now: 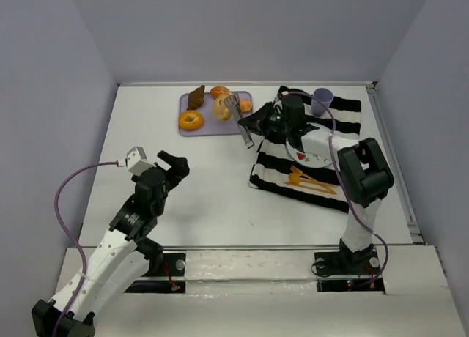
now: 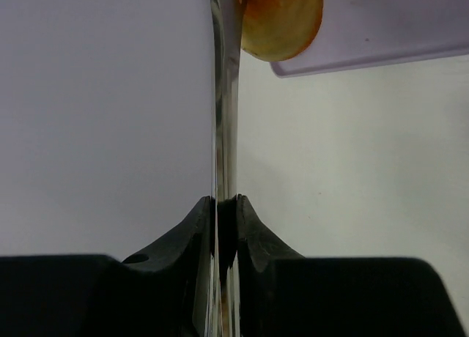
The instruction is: Place the bread
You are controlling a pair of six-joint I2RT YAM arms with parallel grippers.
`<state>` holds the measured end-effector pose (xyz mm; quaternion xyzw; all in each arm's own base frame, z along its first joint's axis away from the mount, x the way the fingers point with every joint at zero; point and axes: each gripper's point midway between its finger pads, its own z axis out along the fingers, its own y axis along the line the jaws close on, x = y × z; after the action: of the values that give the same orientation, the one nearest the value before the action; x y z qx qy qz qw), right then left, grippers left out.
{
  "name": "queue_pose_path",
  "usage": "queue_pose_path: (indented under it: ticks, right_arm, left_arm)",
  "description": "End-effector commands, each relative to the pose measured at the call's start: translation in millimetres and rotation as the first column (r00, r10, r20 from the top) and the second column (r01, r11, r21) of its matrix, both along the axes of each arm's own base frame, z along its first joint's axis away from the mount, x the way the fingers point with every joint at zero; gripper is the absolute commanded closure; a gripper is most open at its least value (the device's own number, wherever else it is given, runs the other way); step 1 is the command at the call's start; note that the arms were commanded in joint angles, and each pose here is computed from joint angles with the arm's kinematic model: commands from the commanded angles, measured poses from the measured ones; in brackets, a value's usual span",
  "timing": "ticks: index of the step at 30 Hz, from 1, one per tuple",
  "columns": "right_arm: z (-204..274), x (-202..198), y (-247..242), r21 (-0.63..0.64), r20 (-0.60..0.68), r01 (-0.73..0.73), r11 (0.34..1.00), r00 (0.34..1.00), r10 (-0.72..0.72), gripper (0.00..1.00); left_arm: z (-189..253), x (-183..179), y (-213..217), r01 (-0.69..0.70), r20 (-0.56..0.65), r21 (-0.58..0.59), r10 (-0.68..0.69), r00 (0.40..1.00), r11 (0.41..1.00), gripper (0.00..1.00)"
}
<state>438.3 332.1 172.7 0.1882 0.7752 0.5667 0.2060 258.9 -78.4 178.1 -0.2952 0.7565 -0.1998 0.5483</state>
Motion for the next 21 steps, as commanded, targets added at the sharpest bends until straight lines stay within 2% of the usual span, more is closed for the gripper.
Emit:
queue_pose_path:
  ticks: [1,2,5,7,8,9,11,12,14,16,17,18,21]
  right_arm:
    - [81,-10,-23,0.032,0.259,0.025,0.999,0.965,-0.032,0.93]
    - [96,-19,-27,0.040,0.290,0.022,0.999,0.957,-0.032,0.93]
    - [92,-32,-48,0.014,0.304,0.051,0.999,0.951,-0.053,0.93]
    - [106,-50,-64,0.008,0.339,0.068,0.998,0.938,-0.067,0.93]
    - [87,-57,-79,-0.026,0.322,0.096,0.995,0.943,-0.082,0.93]
    - [96,-71,-91,-0.036,0.335,0.113,0.993,0.938,-0.095,0.93]
    - [74,-81,-120,-0.107,0.314,0.181,0.978,0.939,-0.139,0.93]
    - [59,-91,-132,-0.157,0.256,0.199,0.967,0.954,-0.155,0.93]
    - [67,-106,-155,-0.204,0.308,0.266,0.942,0.931,-0.196,0.93]
    - [43,-121,-180,-0.274,0.249,0.317,0.908,0.935,-0.252,0.93]
    - [51,-130,-189,-0.276,0.286,0.349,0.896,0.919,-0.270,0.93]
    - [35,-136,-204,-0.320,0.252,0.380,0.868,0.917,-0.309,0.93]
    - [26,-141,-232,-0.341,0.246,0.447,0.827,0.891,-0.381,0.93]
  left_arm:
    - [9,0,4,-0.019,0.044,-0.009,0.019,0.999,1.000,0.01]
    - [9,0,4,-0.019,0.045,-0.010,0.019,0.999,1.000,0.01]
    - [10,-1,5,-0.019,0.052,-0.017,0.020,0.998,1.000,0.01]
    - [11,-1,4,-0.014,0.054,-0.018,0.015,0.998,1.000,0.01]
    - [11,-1,4,-0.013,0.052,-0.016,0.013,0.999,1.000,0.01]
    - [11,-1,4,-0.014,0.055,-0.018,0.015,0.998,1.000,0.01]
    - [11,-1,4,-0.012,0.054,-0.015,0.013,0.998,1.000,0.01]
    - [12,-1,3,-0.007,0.054,-0.016,0.008,0.998,1.000,0.01]
    - [10,-1,3,-0.007,0.049,-0.011,0.008,0.999,1.000,0.01]
    - [10,-1,3,-0.009,0.049,-0.012,0.010,0.999,1.000,0.01]
    - [10,-1,3,-0.007,0.047,-0.012,0.008,0.999,1.000,0.01]
    - [10,-2,3,-0.009,0.050,-0.013,0.010,0.999,1.000,0.01]
    - [11,-2,4,-0.009,0.054,-0.017,0.010,0.998,1.000,0.01]
